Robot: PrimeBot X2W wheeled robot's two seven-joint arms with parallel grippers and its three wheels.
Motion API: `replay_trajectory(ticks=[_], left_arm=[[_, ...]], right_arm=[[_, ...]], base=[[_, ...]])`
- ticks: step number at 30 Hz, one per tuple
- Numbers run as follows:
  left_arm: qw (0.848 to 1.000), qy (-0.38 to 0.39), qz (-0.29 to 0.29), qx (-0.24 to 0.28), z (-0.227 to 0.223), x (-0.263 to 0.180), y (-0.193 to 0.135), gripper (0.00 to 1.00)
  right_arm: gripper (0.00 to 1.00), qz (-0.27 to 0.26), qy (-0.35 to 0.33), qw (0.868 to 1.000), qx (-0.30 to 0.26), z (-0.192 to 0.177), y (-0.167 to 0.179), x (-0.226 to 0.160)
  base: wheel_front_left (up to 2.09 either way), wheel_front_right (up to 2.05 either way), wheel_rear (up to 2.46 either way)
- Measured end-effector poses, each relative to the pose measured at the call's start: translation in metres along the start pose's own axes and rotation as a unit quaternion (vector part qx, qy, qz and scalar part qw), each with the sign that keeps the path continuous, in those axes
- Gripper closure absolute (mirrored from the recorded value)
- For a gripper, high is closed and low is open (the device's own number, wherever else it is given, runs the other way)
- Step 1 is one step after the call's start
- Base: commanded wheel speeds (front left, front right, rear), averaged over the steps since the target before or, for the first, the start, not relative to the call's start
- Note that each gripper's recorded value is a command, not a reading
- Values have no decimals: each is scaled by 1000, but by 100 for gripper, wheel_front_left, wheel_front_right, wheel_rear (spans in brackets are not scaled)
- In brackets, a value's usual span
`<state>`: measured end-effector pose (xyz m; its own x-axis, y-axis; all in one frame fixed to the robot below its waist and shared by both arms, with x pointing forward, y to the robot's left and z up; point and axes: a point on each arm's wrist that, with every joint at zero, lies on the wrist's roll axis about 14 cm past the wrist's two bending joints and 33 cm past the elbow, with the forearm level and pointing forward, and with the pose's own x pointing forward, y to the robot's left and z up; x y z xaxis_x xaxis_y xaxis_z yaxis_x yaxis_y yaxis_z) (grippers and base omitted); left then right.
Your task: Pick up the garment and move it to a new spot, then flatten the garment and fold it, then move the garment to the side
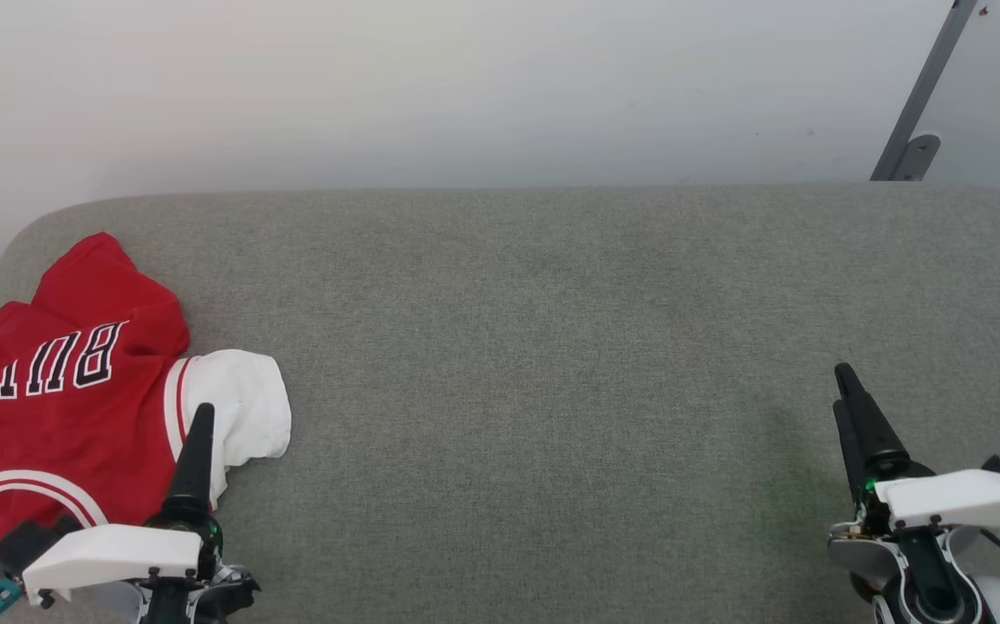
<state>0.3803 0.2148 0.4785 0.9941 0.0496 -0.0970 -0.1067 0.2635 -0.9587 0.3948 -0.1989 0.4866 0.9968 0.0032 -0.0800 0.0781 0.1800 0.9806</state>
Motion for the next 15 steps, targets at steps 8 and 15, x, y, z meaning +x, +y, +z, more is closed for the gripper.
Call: replay_trajectory(ticks=[8,15], left_arm=[[994,-13,-8,109,8,2,-8,0],[981,-22,-16,195,13,3,-14,0]], right_arm=[[0,9,10,995,-97,-1,8,10],[0,21,4,986,-168,5,17,15]], base=[[0,0,0],[0,0,0]])
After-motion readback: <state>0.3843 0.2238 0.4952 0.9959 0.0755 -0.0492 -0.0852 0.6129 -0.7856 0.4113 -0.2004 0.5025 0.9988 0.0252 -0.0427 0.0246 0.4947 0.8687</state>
